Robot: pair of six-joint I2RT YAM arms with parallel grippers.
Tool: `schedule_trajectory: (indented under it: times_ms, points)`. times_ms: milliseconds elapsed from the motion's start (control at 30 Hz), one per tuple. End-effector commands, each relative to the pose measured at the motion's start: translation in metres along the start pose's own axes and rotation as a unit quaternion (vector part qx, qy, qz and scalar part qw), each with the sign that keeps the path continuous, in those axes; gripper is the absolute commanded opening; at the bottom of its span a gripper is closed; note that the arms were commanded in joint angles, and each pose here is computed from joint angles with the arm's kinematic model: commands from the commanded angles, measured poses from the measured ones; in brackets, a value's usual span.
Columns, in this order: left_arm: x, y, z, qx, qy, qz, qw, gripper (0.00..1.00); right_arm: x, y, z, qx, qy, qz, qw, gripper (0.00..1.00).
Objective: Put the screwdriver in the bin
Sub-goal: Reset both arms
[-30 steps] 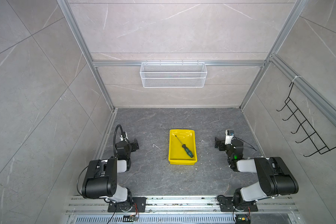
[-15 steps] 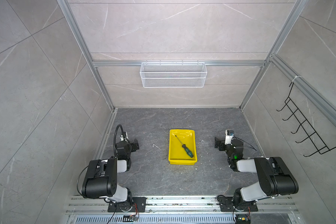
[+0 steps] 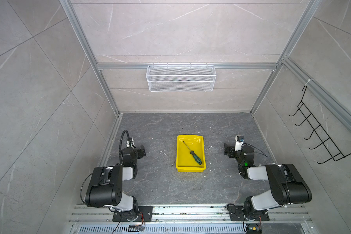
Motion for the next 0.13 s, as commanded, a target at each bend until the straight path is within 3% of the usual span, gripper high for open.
schedule_trajectory:
  times_ms: [0,100]
  points:
    - [0.0126,0.0029,-0.0027,0.012,-0.021,-0.014,1.000,1.00,0.0077,0.0020,-0.0036,0.005,-0.011,-0.009,1.000,1.00]
    - [0.0120,0.0029,-0.0027,0.012,-0.020,-0.014,1.000,1.00,0.0072,0.0021,-0.0031,0.005,-0.011,-0.008,1.000,1.00]
Point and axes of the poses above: each gripper's point midway between its finger pads, its own z axis back along the fingers, its own y axis along the line the jaws close on, x = y × z, the point moved 7 cm from there along z, back along the fingers, and after that the axes turned 15 degrees about -z, right-handed, at the moved point
